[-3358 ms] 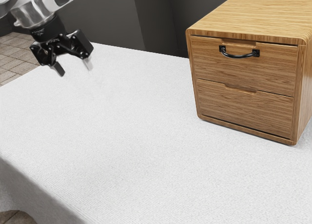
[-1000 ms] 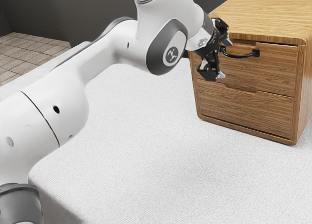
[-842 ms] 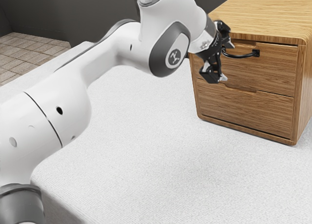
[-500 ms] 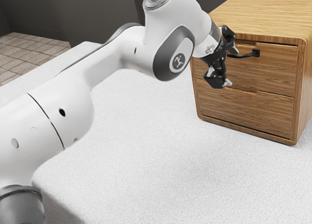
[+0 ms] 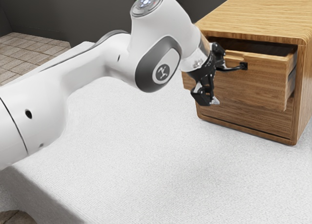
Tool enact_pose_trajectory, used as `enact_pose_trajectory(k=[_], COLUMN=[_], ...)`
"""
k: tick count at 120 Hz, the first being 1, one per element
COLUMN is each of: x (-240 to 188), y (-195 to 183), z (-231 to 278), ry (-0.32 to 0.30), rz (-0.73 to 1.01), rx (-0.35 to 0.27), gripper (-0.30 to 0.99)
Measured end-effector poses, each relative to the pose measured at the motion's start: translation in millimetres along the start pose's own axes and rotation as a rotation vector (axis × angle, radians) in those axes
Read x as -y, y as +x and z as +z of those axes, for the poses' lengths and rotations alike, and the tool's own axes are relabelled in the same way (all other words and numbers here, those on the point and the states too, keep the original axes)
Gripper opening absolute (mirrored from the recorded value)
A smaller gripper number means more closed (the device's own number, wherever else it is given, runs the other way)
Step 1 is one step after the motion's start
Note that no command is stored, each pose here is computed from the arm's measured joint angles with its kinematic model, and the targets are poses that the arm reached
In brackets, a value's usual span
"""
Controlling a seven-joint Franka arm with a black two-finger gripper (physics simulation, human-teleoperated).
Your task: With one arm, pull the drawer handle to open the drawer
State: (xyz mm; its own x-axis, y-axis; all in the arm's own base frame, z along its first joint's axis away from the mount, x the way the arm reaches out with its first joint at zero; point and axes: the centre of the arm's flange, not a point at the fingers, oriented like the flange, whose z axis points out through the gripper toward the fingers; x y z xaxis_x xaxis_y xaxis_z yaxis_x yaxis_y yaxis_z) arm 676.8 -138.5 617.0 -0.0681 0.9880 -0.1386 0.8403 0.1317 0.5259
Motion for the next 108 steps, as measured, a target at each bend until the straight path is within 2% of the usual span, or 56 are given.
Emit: enact_pose_trajectory(k=[33,52,76,98,108], x=[42,62,91,107,111], y=[0,-6,1,6,8], z=[-33,-57,-68,-95,-123], ry=[0.031,0.029,0.057,0.045,0.018], rz=[0.045,0.067,0.064,0.053,0.053], rx=[-0.02,-0.015,-0.012,0.003,0.012], gripper=[0.69,0.69,0.69,0.69,0.69])
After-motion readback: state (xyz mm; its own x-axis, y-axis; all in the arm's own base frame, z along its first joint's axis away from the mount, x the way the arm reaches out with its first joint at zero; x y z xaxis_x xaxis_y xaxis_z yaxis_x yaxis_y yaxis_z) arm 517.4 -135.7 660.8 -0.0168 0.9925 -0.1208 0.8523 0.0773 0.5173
